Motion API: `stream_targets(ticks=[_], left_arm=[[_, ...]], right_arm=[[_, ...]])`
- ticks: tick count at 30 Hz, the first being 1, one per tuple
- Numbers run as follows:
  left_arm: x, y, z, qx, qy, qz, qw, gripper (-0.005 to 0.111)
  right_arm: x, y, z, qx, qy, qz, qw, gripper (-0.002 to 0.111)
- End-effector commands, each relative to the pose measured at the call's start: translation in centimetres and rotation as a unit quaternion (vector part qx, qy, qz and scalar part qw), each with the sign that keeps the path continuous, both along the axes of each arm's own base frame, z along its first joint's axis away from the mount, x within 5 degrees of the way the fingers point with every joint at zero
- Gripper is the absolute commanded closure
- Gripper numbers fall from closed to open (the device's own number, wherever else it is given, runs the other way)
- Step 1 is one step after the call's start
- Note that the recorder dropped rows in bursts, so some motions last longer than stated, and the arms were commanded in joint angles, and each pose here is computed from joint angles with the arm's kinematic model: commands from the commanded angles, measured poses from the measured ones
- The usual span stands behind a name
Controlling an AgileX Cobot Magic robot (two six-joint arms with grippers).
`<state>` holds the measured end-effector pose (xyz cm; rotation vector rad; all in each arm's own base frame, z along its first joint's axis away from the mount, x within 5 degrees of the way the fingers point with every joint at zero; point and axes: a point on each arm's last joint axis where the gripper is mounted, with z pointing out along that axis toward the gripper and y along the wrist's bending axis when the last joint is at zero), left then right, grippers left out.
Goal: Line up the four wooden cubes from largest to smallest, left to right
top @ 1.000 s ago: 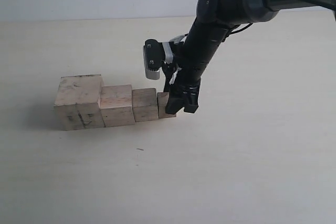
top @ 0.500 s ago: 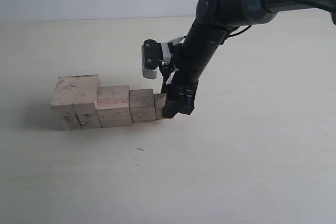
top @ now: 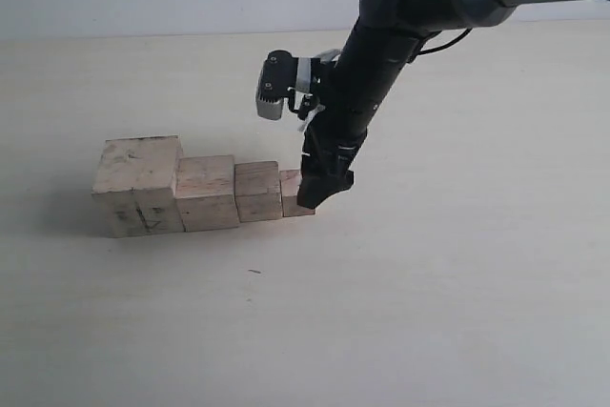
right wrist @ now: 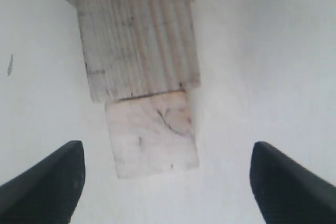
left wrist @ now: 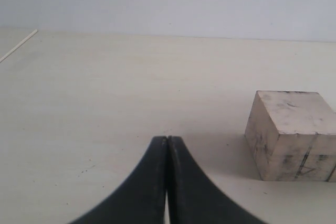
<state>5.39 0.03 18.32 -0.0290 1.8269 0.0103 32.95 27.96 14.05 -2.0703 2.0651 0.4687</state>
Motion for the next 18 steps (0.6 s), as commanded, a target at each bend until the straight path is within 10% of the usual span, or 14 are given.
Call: stream_targets(ticks=[1, 10, 18], left_arm=[[0.0, 0.0, 0.0, -0.003, -0.007, -0.002, 1.0, 0.107], [0.0, 0.0, 0.0, -0.003, -0.007, -0.002, 1.0, 0.107], [0.0, 0.0, 0.0, -0.003, -0.007, -0.002, 1.0, 0.107]], right_arm=[[-0.6, -1.7, 2.7, -0.073, 0.009, -0.057, 0.996, 0.027], [-1.1, -3.1, 7.9, -0.08, -0.016, -0.203, 0.976, 0.037], [-1.0, -3.0, 7.3, -0.085, 0.002, -0.253, 0.964, 0.088]])
